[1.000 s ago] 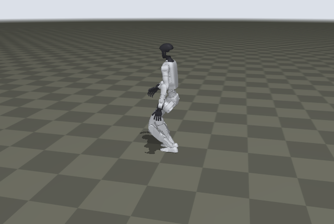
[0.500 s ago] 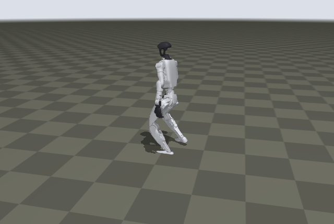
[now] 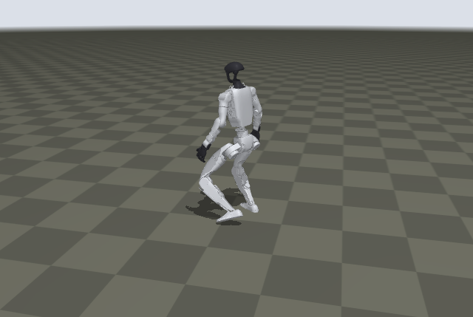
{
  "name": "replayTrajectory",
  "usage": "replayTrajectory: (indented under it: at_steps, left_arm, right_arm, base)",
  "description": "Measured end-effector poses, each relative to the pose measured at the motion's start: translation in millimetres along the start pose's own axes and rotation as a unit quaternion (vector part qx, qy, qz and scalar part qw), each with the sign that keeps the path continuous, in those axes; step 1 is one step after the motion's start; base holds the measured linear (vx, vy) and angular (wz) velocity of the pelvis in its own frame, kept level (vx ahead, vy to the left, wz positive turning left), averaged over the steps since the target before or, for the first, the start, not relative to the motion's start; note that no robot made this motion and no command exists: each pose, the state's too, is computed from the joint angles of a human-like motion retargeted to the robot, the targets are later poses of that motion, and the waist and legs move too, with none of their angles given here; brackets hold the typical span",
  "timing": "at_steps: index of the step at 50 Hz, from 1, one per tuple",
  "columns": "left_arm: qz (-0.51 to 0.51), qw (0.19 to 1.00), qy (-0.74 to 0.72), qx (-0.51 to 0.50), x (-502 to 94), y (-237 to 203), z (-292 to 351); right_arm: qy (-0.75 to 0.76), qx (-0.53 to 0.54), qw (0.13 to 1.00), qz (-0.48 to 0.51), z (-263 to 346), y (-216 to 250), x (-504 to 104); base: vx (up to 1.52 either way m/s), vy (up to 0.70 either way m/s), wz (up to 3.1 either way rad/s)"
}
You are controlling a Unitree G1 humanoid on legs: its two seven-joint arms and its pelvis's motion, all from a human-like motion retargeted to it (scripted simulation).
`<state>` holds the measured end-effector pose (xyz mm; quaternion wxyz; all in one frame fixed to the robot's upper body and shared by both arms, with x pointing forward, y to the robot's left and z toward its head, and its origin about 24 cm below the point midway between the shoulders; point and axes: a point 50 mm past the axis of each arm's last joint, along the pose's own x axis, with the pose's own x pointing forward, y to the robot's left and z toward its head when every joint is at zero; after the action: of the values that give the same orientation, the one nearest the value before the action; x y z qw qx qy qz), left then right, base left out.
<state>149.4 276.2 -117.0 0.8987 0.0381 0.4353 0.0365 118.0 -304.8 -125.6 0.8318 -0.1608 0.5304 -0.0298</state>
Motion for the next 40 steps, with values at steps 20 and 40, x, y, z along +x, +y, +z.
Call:
replayTrajectory:
  at_steps: [20,40]
  left_arm:
    - [-0.139,0.943,0.300,0.039,-65,-55,-160]
    - [0.025,0.983,-0.007,-0.183,-30,14,-45]
  right_arm:
    - [-0.606,-0.098,0.785,-0.081,293,-2,-144]
    - [-0.685,-0.139,0.715,-0.015,296,10,-196]
  base:
    - [0.23,-0.17,-0.43]
    - [0.44,0.05,0.04]
